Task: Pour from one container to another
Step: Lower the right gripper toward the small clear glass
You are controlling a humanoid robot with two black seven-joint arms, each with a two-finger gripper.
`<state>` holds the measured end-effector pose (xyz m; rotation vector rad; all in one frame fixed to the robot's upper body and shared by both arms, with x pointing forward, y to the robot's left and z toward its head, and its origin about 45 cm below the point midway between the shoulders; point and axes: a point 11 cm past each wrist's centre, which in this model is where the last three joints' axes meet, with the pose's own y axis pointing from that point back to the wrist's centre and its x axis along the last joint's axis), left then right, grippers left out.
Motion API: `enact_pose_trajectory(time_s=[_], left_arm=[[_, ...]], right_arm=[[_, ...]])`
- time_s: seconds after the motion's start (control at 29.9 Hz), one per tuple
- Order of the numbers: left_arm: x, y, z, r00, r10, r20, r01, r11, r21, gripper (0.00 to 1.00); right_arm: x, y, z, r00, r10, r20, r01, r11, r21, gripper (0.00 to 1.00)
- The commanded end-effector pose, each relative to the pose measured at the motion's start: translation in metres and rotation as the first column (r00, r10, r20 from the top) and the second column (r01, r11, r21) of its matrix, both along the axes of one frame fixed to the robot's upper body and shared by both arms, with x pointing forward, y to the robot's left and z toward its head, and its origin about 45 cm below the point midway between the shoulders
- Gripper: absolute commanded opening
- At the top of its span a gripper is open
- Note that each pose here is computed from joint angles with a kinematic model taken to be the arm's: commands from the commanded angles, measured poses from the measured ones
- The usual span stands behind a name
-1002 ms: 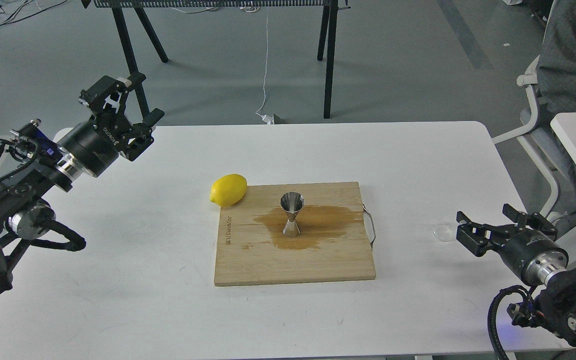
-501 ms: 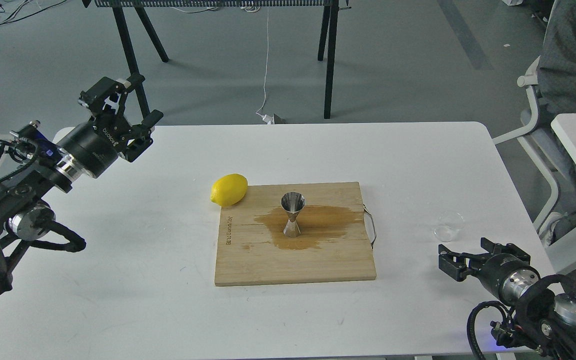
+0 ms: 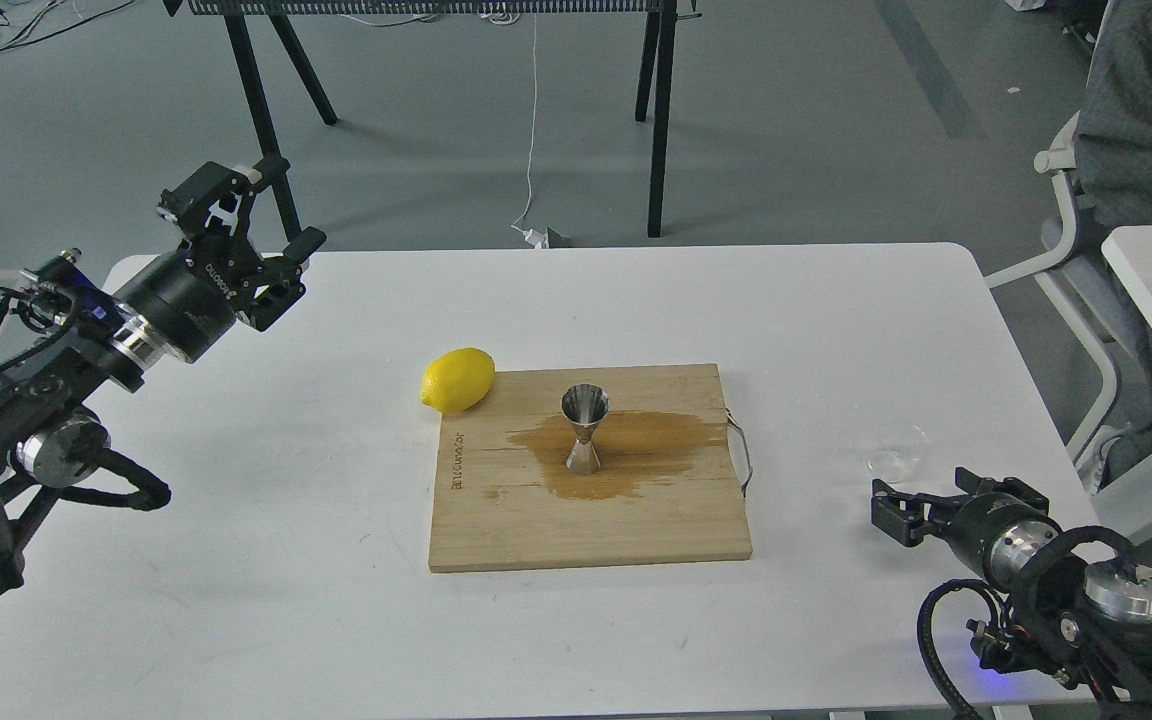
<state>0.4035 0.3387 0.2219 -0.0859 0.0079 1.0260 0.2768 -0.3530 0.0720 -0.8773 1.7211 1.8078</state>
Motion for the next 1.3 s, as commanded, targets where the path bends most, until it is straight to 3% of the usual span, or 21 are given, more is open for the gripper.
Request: enact_pose_trajectory(time_s=[0.0, 0.97, 1.14, 1.27], left_arm=[[0.0, 0.001, -0.001, 1.0, 0.004, -0.002, -0.004, 1.0, 0.001, 0.9], [-0.004, 0.007, -0.01, 1.0, 0.019, -0.024, -0.019, 1.0, 0.005, 0.92], [-0.006, 0.008, -0.012, 0.999, 0.021, -0.029, -0.021, 1.0, 0.004, 0.92], [-0.005, 0.008, -0.012, 0.999, 0.024, -0.031, -0.023, 1.0, 0.002, 0.92]], right_arm=[[0.003, 0.006, -0.004, 1.0, 0.005, -0.009, -0.005, 1.0, 0.006, 0.99], [0.03, 0.007, -0.004, 1.0, -0.005, -0.006, 0.005, 1.0, -0.021, 0.98], [0.035, 0.007, -0.001, 1.0, -0.002, 0.004, 0.002, 0.999, -0.035, 0.96], [0.036, 0.007, 0.0, 1.0, -0.005, 0.007, 0.006, 0.999, -0.038, 0.88]])
